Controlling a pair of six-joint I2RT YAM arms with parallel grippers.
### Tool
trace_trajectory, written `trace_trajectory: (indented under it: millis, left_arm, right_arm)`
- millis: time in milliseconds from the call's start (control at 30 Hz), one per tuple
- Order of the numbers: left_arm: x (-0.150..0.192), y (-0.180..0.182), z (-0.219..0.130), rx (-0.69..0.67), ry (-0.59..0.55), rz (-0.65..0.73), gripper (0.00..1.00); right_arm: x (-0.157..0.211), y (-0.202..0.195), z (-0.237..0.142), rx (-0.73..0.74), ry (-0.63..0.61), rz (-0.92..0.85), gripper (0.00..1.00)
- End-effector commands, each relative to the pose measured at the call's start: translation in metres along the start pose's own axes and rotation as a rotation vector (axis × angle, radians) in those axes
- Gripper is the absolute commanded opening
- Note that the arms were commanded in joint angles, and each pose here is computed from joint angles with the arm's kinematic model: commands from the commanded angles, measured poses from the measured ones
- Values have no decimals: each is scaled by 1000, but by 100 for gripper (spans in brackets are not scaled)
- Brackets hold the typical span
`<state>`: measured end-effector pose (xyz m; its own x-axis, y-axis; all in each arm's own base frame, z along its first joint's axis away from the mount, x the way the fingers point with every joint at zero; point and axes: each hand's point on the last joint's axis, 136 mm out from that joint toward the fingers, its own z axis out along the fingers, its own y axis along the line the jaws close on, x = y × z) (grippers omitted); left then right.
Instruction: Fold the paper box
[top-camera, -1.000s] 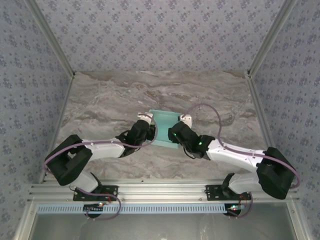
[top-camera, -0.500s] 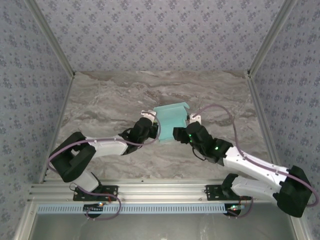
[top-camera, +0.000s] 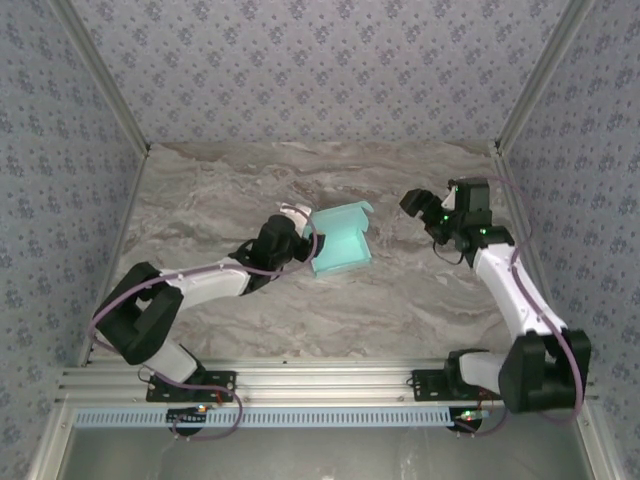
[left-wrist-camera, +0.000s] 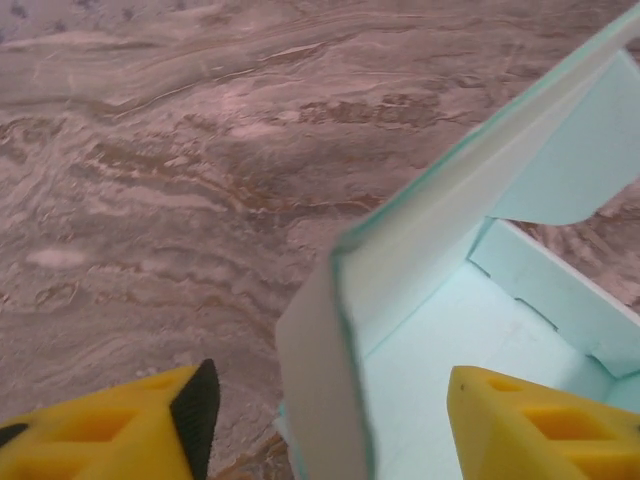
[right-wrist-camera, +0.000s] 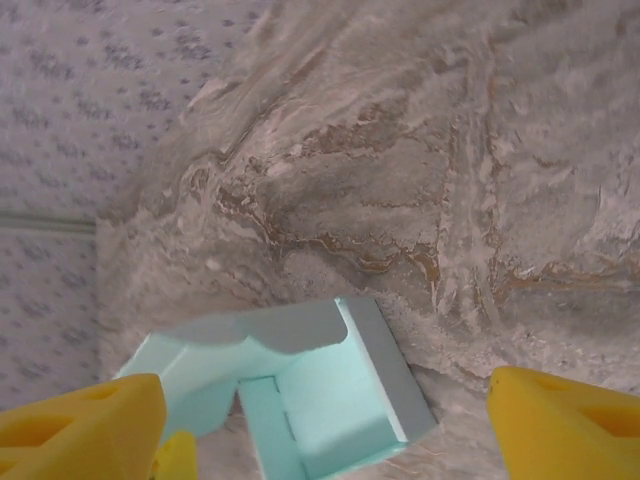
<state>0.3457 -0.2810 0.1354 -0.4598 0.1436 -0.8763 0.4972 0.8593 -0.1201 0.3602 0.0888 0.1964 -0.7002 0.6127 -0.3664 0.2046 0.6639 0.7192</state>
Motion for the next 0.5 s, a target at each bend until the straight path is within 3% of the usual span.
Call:
trace_trajectory:
  millis: [0,67,133,233,467]
  left_arm:
    - [-30,-17,-21,131,-18,-67,72]
    - [-37,-11,-33,141,2,-126,82]
    - [-40,11,-46,71,49,-256,99]
    - [-33,59,-67,-87,186,-584,99]
    - [-7,96,-63,-45,341,-1030,99]
  right_arm:
    - [10,15,9,-74,150,198,87]
    - [6,9,21,-32,177,245,91]
    - [2,5,32,20,221,302,93]
    - [-1,14,48,20,287,323,94]
    - [7,13,90,23,351,457,94]
